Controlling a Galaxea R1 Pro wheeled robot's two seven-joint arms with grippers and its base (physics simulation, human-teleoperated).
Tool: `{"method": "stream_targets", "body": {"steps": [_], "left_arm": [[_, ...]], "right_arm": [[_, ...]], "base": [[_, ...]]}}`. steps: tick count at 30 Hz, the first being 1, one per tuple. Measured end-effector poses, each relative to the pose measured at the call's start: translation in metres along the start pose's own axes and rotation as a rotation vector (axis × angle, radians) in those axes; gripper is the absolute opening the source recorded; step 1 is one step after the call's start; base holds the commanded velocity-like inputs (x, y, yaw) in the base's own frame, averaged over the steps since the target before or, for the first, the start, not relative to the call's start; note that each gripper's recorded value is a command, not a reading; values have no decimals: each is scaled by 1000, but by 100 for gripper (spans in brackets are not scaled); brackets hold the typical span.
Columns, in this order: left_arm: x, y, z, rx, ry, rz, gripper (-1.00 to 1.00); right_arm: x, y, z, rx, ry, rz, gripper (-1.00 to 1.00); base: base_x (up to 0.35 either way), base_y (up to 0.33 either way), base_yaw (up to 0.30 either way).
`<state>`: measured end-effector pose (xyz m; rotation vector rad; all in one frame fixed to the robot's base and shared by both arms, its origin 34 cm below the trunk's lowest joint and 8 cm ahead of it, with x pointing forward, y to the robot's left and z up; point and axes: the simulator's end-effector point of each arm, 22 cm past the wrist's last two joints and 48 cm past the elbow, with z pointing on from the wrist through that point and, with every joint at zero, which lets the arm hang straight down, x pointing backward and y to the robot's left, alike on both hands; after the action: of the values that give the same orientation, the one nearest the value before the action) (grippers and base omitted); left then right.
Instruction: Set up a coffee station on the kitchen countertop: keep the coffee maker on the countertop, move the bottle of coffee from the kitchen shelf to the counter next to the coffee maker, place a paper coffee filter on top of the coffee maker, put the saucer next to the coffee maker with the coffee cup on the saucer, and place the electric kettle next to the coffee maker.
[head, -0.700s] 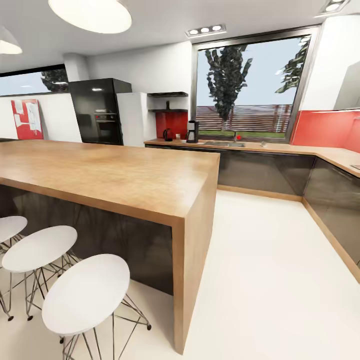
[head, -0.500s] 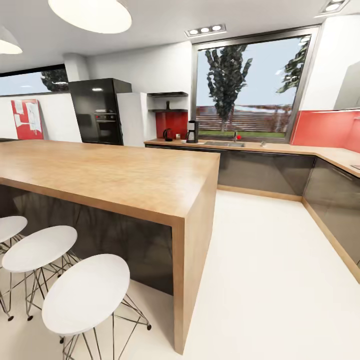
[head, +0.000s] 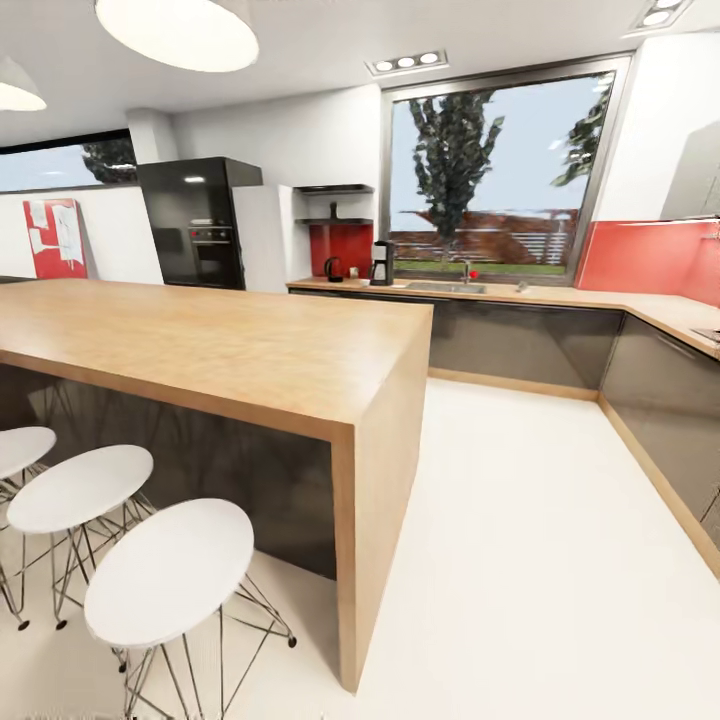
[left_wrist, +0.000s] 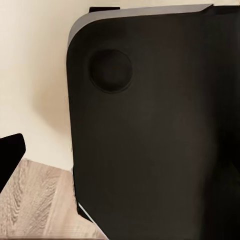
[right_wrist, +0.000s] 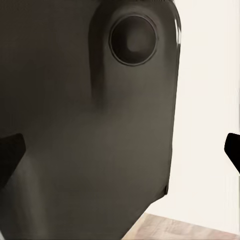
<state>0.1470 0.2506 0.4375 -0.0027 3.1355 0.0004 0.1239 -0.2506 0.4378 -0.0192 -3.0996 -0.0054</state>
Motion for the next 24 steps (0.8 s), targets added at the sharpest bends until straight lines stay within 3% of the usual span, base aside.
{"method": "stream_targets", "body": {"steps": [7,13,24], "left_arm": [[0,0,0,0,-1,0,100],[-1,0,0,1,-4,1,100],[-5,0,0,1,-11,0,100]], "right_arm": [[-1,0,0,-1,-1,1,100],[-1,1,0,-2,-2,1,100],[-2,1,0,-6,-5,2,100]], "base": [[-232,-177,0],[-58,-43,-24],[20,-39,-252]]}}
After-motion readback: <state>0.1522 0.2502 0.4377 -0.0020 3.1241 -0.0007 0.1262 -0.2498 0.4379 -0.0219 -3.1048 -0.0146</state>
